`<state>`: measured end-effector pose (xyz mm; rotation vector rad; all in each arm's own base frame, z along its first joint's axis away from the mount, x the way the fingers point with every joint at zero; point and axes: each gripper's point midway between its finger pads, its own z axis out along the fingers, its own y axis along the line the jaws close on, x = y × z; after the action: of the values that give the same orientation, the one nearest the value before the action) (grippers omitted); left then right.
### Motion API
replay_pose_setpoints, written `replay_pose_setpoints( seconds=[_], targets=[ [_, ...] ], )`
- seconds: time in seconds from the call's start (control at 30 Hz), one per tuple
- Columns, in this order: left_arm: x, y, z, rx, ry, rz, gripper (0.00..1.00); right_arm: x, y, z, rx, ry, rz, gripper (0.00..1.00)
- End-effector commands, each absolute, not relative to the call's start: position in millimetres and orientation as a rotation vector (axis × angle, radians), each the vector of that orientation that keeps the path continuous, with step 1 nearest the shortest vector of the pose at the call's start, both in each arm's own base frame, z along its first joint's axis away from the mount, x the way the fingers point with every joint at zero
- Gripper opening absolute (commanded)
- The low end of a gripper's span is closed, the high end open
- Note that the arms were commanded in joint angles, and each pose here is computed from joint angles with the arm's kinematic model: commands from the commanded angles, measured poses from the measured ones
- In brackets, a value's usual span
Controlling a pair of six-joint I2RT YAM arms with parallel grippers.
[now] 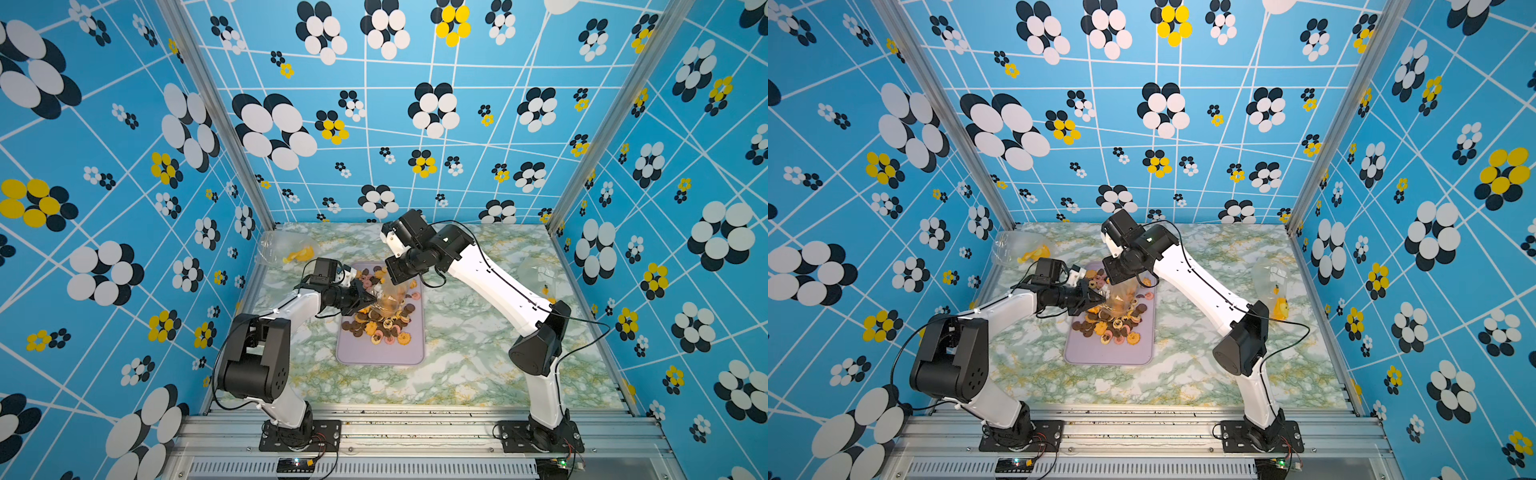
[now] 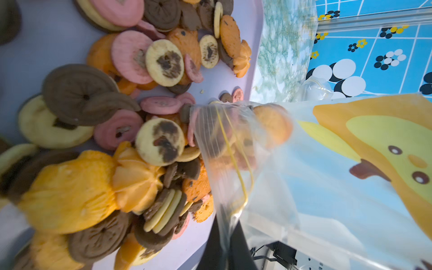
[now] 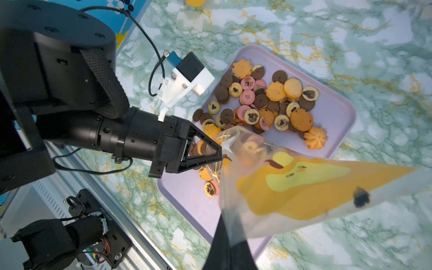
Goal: Pour cookies out of the ziploc bag
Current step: 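Pour the cookies out of the ziploc bag onto the tray.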
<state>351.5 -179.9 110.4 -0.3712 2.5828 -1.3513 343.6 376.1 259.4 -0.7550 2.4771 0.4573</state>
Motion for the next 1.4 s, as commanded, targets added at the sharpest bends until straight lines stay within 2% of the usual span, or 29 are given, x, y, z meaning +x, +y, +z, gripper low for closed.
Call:
replay_pose_setpoints(
  seconds=[0.0, 0.9, 1.1, 1.37],
  targets=[
    [360, -183, 109, -0.385, 2.578, -1.348, 0.00, 345, 371, 270, -0.769, 2.448, 0.411, 0.00],
    [327, -155, 101, -0.435, 2.633, -1.304, 0.00, 322, 393, 250, -0.764, 2.487, 0.578, 0.00],
    [336, -160, 102, -0.441, 2.611, -1.327, 0.00, 326, 381, 262, -0.772, 2.457, 0.491, 0.00],
    [341, -172, 105, -0.406, 2.609, -1.348, 0.00, 323, 374, 287, -0.754, 2.407, 0.504, 0.00]
  ],
)
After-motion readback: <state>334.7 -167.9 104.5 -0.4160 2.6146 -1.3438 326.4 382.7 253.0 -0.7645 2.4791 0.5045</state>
